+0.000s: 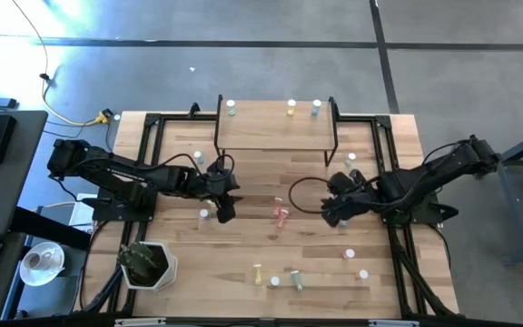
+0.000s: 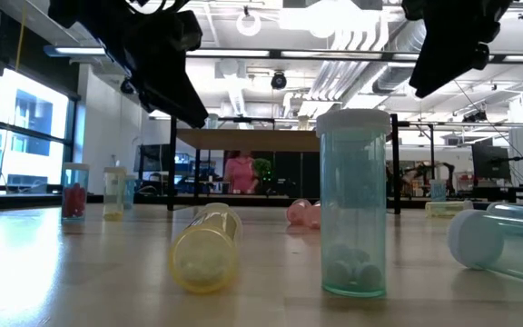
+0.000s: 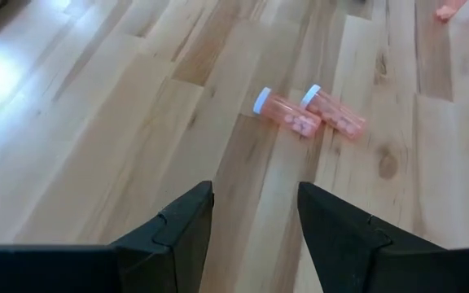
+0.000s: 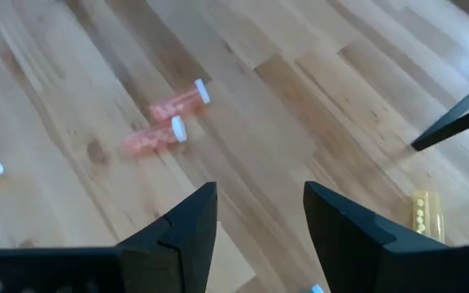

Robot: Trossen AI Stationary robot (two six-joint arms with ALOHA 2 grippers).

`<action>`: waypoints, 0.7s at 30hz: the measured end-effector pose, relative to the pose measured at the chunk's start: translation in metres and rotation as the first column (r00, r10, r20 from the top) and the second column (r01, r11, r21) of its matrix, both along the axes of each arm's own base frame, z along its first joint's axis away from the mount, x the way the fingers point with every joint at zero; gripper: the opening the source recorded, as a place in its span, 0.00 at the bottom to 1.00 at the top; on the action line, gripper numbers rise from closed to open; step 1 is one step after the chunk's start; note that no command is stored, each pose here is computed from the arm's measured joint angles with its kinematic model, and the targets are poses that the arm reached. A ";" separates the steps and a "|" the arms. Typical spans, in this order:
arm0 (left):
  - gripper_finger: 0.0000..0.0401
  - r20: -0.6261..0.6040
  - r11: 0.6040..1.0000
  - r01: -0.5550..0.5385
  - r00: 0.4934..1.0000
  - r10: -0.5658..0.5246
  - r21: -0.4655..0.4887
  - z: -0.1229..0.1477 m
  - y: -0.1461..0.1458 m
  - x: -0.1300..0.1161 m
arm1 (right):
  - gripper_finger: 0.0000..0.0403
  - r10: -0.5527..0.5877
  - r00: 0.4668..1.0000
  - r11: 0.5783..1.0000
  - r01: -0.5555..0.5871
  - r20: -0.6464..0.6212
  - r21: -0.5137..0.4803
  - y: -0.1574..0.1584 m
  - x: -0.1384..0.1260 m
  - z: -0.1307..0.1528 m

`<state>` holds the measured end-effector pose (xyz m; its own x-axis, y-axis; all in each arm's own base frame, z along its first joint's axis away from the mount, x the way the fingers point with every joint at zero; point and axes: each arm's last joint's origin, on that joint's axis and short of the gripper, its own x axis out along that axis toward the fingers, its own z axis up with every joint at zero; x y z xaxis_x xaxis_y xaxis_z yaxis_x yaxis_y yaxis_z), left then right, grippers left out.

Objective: Pick and place medicine bottles onto shelf by color
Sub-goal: Put the pink pill bottle on the shelf

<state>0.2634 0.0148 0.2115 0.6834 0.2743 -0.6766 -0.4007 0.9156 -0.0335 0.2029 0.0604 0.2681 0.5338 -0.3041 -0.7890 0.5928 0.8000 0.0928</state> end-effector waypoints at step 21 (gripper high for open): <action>0.43 -0.059 0.976 0.074 0.996 -0.063 0.206 0.012 0.024 -0.010 | 0.52 0.006 0.952 0.994 -0.038 0.306 0.101 -0.006 0.042 0.013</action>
<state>0.2538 0.0388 0.2233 0.6711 0.3664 -0.6445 -0.3327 0.9257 0.1798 0.2450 0.0541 0.2811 0.7594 -0.2147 -0.6142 0.5057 0.7887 0.3496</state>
